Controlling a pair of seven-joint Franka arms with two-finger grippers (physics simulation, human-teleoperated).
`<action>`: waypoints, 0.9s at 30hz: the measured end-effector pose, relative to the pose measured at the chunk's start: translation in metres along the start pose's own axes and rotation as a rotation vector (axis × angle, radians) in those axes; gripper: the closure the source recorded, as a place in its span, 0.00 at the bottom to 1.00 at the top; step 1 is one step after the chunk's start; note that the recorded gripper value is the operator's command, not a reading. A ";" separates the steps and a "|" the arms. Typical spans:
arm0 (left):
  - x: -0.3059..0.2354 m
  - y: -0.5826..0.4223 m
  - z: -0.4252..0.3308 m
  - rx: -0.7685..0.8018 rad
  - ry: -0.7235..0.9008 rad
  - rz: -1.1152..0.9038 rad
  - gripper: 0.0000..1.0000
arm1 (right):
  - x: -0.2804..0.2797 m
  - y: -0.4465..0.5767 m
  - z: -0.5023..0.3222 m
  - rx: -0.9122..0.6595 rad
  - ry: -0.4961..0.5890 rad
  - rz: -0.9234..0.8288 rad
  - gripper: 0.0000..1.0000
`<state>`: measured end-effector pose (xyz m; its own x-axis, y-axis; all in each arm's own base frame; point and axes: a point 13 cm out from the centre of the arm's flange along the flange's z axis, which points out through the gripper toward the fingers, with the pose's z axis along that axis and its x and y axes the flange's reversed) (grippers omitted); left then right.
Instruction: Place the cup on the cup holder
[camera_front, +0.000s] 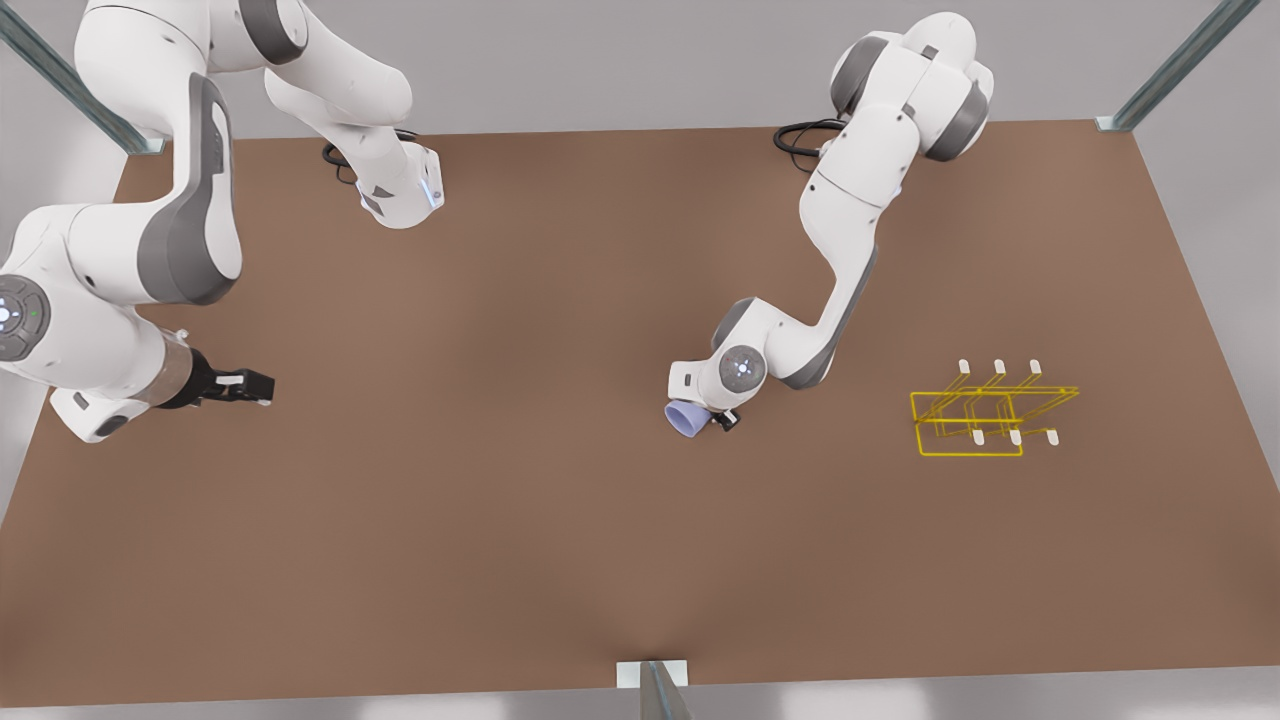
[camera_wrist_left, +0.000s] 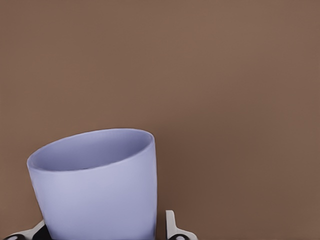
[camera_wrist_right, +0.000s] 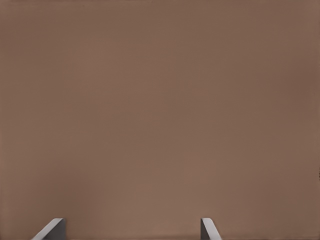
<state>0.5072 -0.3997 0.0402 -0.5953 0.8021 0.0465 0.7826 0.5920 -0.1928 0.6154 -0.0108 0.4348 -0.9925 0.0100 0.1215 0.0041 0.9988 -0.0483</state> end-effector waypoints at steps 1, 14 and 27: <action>0.000 0.000 0.000 0.000 -0.001 -0.002 0.15 | 0.000 0.000 0.000 0.001 0.000 0.007 0.00; 0.007 0.026 -0.083 -0.138 0.157 0.092 0.18 | 0.005 -0.011 0.000 0.015 0.021 0.080 0.00; 0.299 0.075 -0.221 -0.610 1.369 0.228 0.18 | 0.020 -0.007 0.005 0.023 0.081 0.101 0.00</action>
<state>0.4282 -0.0985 0.2560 -0.0998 0.1272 0.9868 0.9898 0.1141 0.0854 0.5948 -0.0180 0.4329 -0.9741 0.1156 0.1945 0.1002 0.9911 -0.0872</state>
